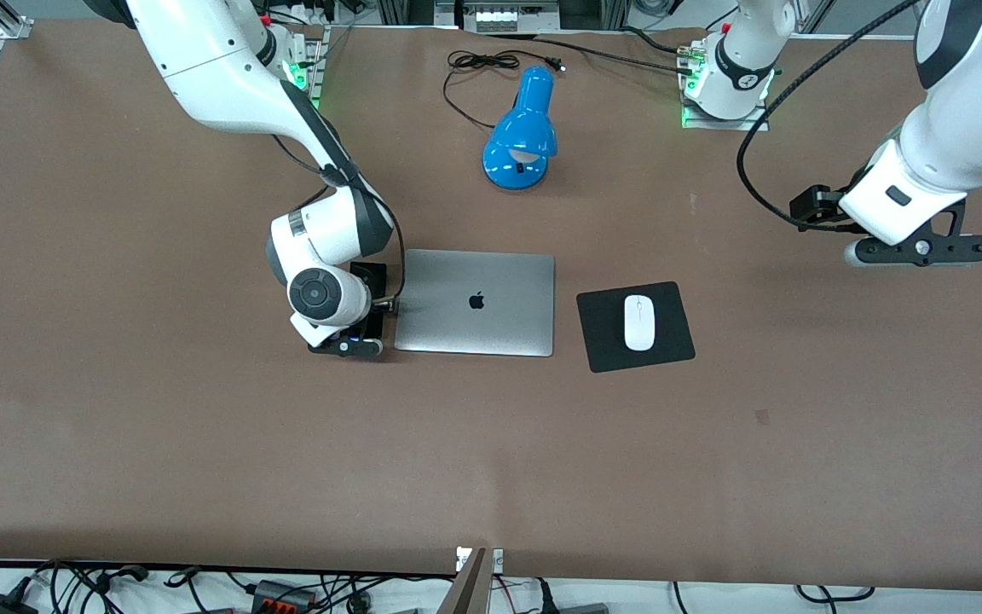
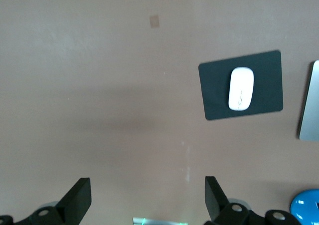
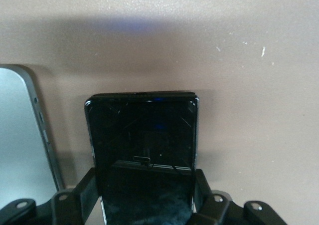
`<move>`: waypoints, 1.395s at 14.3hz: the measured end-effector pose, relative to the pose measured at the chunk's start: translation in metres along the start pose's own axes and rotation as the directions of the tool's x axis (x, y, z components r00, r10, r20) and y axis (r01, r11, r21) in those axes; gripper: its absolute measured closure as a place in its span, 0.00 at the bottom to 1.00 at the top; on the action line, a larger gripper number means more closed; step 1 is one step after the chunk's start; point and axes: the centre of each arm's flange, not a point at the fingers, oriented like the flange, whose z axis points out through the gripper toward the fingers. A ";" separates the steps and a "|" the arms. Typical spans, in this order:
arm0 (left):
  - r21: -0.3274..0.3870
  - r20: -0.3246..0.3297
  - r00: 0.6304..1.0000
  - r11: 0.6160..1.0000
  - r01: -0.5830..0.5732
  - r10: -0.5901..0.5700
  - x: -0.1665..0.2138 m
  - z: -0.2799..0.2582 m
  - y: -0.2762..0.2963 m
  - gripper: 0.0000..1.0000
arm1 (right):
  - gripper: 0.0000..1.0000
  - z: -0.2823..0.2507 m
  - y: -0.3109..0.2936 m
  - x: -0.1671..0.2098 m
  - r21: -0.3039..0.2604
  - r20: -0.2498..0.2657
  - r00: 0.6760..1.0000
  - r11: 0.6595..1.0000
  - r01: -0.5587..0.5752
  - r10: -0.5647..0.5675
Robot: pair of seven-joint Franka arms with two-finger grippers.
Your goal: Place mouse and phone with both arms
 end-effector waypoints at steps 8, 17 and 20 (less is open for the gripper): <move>-0.127 -0.024 0.996 0.988 0.086 -0.090 -0.004 -0.005 -0.033 0.00 | 0.00 -0.117 0.024 0.006 0.024 -0.050 0.998 0.999 -0.038 0.039; -0.128 -0.030 0.995 0.987 0.094 -0.099 -0.015 -0.005 -0.033 0.00 | 0.00 -0.312 0.143 0.023 -0.005 -0.152 0.988 1.000 0.028 -0.028; -0.128 -0.029 0.995 0.987 0.095 -0.100 -0.015 -0.005 -0.034 0.00 | 0.00 -0.362 0.207 0.010 0.009 -0.196 0.980 1.000 -0.009 0.010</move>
